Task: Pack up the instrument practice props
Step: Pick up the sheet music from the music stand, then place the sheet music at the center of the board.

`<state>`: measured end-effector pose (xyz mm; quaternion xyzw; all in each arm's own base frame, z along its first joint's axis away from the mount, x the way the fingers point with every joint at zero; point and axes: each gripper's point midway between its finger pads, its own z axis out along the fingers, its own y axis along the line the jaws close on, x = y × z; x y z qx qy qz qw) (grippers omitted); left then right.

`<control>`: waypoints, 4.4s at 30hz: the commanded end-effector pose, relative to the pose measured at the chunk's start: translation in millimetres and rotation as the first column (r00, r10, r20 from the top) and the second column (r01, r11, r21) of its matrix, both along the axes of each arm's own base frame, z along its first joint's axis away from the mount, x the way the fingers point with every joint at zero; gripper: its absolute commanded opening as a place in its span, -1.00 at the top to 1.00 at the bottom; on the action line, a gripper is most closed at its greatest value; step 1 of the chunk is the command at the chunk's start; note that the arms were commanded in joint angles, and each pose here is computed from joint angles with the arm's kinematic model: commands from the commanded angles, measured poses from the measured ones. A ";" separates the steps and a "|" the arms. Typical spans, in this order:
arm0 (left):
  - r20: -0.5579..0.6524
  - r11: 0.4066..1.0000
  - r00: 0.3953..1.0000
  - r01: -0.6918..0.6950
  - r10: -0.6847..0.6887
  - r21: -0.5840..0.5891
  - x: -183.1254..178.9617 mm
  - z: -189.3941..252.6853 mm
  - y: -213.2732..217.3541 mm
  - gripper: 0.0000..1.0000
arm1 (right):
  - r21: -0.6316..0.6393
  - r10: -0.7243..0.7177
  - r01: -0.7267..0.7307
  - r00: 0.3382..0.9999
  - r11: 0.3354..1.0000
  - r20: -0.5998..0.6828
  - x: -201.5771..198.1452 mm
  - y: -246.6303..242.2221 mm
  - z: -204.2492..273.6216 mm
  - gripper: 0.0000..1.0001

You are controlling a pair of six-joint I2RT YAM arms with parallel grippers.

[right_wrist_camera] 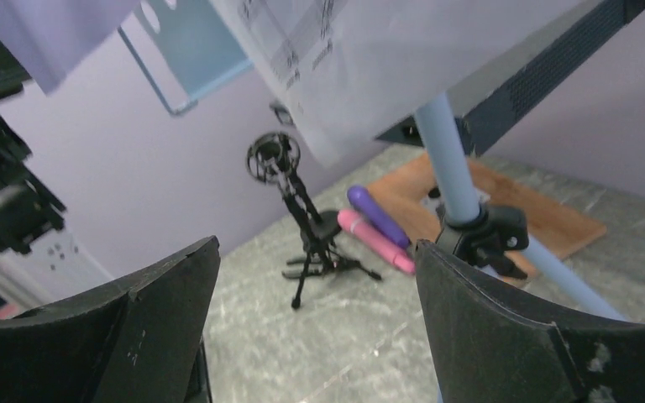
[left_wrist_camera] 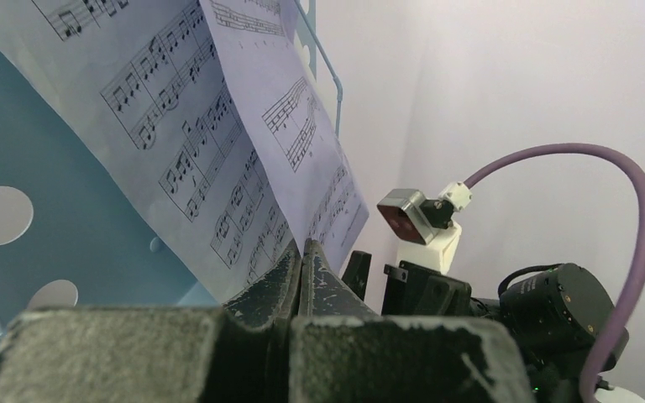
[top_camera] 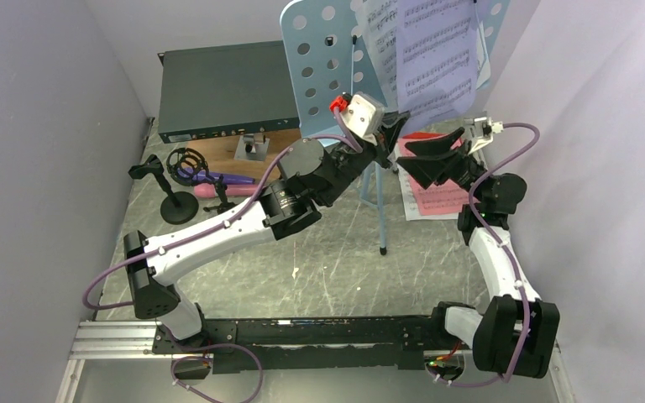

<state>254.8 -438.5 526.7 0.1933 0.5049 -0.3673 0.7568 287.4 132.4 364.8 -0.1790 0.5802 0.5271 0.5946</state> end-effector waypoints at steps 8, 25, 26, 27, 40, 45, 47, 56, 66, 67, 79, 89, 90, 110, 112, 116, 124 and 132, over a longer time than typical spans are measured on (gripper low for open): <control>0.039 0.995 0.999 -0.002 0.006 -0.099 -13.6 38.8 31.8 1.00 | 0.235 -0.090 0.064 0.990 0.970 0.105 5.6 -14.7 66.0 -0.46; 0.009 0.997 1.000 0.014 -0.014 -0.071 -35.7 34.6 60.4 1.00 | 0.309 -0.132 0.124 0.991 0.943 0.004 27.7 -25.9 69.1 0.95; 0.004 0.998 1.000 0.022 -0.022 -0.065 -39.2 34.0 63.5 1.00 | 0.309 -0.131 0.124 0.991 0.943 0.002 28.1 -26.1 69.0 0.98; 0.000 0.998 1.000 0.029 -0.029 -0.057 -42.3 32.8 66.6 1.00 | 0.310 -0.131 0.123 0.991 0.943 0.003 27.7 -26.0 69.1 1.00; -0.033 0.972 0.973 0.228 -0.226 0.059 -99.0 3.3 105.5 1.00 | 0.257 -0.124 0.118 0.992 0.959 0.009 24.5 -22.3 57.3 0.00; -0.005 0.930 0.940 0.337 -0.340 0.143 -126.2 -14.5 112.3 1.00 | 0.205 -0.115 0.108 0.993 0.973 0.025 19.7 -18.5 47.9 -0.43; 0.007 0.912 0.927 0.369 -0.376 0.177 -135.5 -21.4 115.8 1.00 | 0.172 -0.112 0.107 0.993 0.979 0.024 18.3 -16.6 40.4 -0.52; -0.046 0.805 0.867 0.478 -0.495 0.352 -167.8 -66.6 131.9 1.00 | -0.155 0.000 0.002 1.000 0.988 0.012 -3.3 -4.1 -27.2 -0.74; -0.353 0.657 0.828 0.560 -0.435 0.505 -184.8 -175.2 165.6 1.00 | -0.529 0.179 -0.065 0.970 0.846 0.167 -51.5 -7.8 -86.6 -0.79; -0.380 0.638 0.823 0.567 -0.422 0.521 -185.4 -186.1 167.1 1.00 | -0.536 0.193 -0.071 0.966 0.841 0.174 -55.4 -7.2 -88.5 -0.79; -0.512 0.289 0.857 0.504 -0.051 0.814 -151.9 -282.6 200.1 1.00 | -0.626 0.271 -0.077 0.937 0.776 0.221 -73.9 -6.7 -119.8 -0.92; -0.394 0.083 0.919 0.393 -0.004 0.916 -132.3 -301.3 193.6 1.00 | -0.655 0.329 -0.107 0.917 0.748 0.227 -76.7 6.3 -150.3 -0.99; -0.386 0.095 0.922 0.386 -0.022 0.918 -132.8 -298.3 190.6 1.00 | -0.655 0.339 -0.112 0.912 0.747 0.231 -78.2 7.4 -151.4 -0.99; -0.358 0.205 0.926 0.375 -0.115 0.904 -140.5 -278.6 188.0 1.00 | -0.625 0.423 -0.178 0.866 0.760 0.267 -94.5 23.6 -146.0 -0.87; -0.357 0.219 0.926 0.376 -0.124 0.900 -141.9 -275.6 188.8 1.00 | -0.611 0.428 -0.189 0.862 0.769 0.272 -96.7 25.3 -143.7 -0.87; -0.358 0.239 0.923 0.384 -0.145 0.892 -144.8 -273.7 188.0 1.00 | -0.558 0.447 -0.233 0.849 0.797 0.283 -103.4 30.9 -135.3 -0.87; -0.358 0.235 0.924 0.381 -0.136 0.894 -143.9 -276.4 188.3 1.00 | -0.532 0.455 -0.255 0.843 0.808 0.287 -105.6 33.5 -128.2 -0.55; -0.345 0.244 0.933 0.360 -0.104 0.901 -138.8 -282.3 190.5 1.00 | -0.579 0.415 -0.198 0.869 0.791 0.271 -96.1 25.0 -121.9 1.00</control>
